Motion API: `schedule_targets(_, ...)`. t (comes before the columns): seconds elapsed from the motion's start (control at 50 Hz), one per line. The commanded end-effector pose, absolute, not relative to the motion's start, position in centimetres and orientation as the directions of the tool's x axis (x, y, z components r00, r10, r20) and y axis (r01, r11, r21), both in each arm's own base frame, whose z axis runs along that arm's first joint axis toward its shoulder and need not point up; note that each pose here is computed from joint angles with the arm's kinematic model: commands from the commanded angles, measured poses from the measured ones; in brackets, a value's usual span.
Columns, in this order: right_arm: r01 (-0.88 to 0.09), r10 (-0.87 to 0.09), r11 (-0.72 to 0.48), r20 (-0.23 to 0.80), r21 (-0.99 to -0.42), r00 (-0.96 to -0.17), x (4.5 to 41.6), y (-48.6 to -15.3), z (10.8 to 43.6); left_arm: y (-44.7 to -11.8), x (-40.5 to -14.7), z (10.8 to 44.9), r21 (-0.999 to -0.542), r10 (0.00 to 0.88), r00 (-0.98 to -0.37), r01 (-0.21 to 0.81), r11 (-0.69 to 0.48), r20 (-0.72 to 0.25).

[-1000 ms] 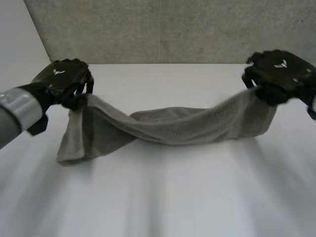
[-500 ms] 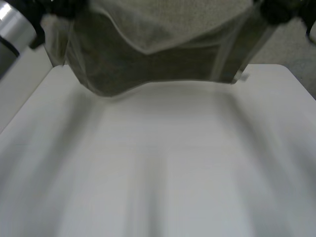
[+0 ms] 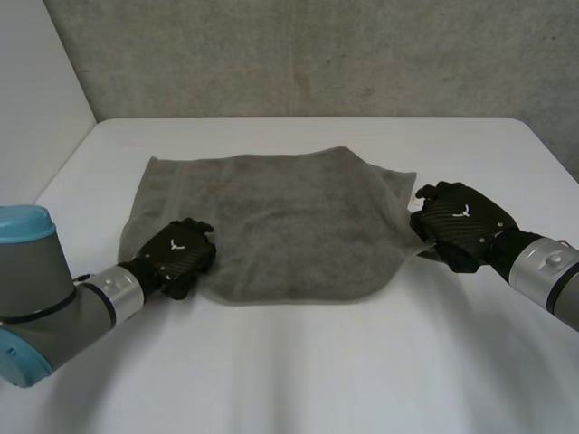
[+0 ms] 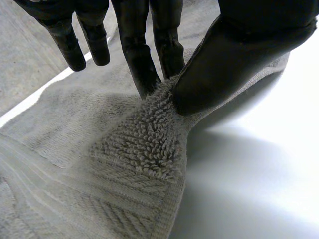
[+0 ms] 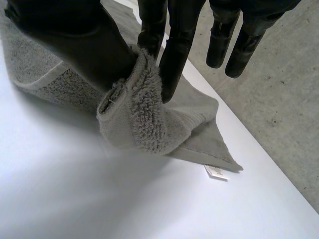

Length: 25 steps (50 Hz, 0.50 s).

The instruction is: Fold the towel.

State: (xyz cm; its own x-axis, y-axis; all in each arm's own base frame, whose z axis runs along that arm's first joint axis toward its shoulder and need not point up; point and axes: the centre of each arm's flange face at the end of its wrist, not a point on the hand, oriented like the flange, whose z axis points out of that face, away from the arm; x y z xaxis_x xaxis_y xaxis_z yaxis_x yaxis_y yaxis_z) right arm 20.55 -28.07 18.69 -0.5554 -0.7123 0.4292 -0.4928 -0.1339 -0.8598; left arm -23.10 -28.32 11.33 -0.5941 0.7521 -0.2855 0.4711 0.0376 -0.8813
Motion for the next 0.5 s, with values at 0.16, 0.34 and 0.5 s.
schedule_targets(0.16,-0.488,-0.703,-0.118,0.42,-0.865,-0.575,20.5,-28.3,19.0,-29.1,-22.6,11.3,-0.881,0.732,-0.617,0.471,0.051,-0.288)
schedule_targets(0.34,-0.443,-0.707,-0.073,0.36,-0.893,-0.609,20.0,-27.0,21.7,-26.8,-22.3,13.3,-0.876,0.742,-0.617,0.474,0.085,-0.262)
schedule_targets(0.5,-0.46,-0.721,-0.029,0.337,-0.887,-0.605,18.4,-26.0,22.8,-24.0,-21.9,16.1,-0.876,0.752,-0.611,0.473,0.096,-0.248)
